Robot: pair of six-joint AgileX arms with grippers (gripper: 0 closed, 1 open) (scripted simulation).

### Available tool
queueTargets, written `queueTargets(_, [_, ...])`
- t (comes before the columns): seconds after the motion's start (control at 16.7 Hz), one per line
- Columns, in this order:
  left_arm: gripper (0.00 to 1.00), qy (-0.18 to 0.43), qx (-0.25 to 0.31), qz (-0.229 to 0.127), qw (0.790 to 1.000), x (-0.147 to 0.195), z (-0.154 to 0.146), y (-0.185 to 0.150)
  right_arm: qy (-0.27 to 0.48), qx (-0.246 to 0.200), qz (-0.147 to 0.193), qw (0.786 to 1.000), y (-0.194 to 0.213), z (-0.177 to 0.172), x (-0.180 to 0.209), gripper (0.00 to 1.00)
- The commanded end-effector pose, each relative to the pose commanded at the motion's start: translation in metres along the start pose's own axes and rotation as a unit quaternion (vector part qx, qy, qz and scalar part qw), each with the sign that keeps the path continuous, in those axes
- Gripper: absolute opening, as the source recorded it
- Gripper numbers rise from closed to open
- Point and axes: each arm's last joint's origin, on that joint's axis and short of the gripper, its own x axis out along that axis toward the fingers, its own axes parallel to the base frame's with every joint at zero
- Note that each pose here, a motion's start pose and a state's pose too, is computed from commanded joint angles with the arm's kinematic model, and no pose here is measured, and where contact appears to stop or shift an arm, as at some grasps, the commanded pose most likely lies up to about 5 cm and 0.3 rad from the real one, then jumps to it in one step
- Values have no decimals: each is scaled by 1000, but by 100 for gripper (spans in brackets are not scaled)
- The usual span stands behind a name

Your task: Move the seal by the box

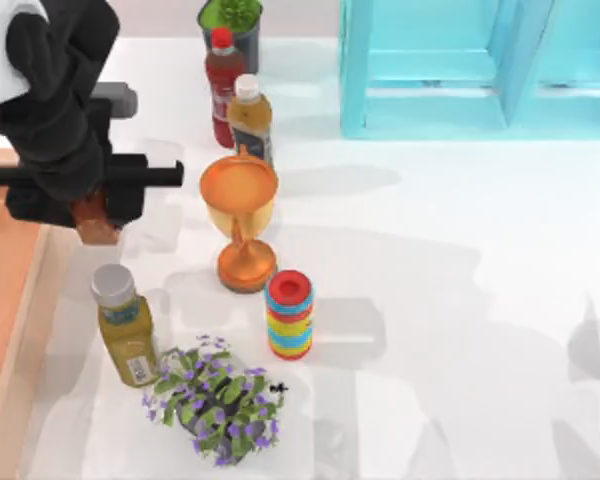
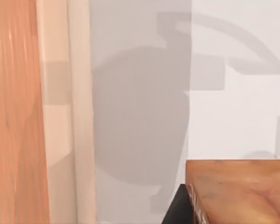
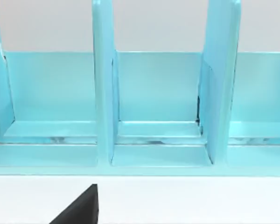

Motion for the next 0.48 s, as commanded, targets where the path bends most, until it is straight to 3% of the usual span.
queueTargets(0.48, [68, 0, 0, 0, 1000, 0, 0, 0, 0, 0, 0, 1000, 0, 0, 0, 100])
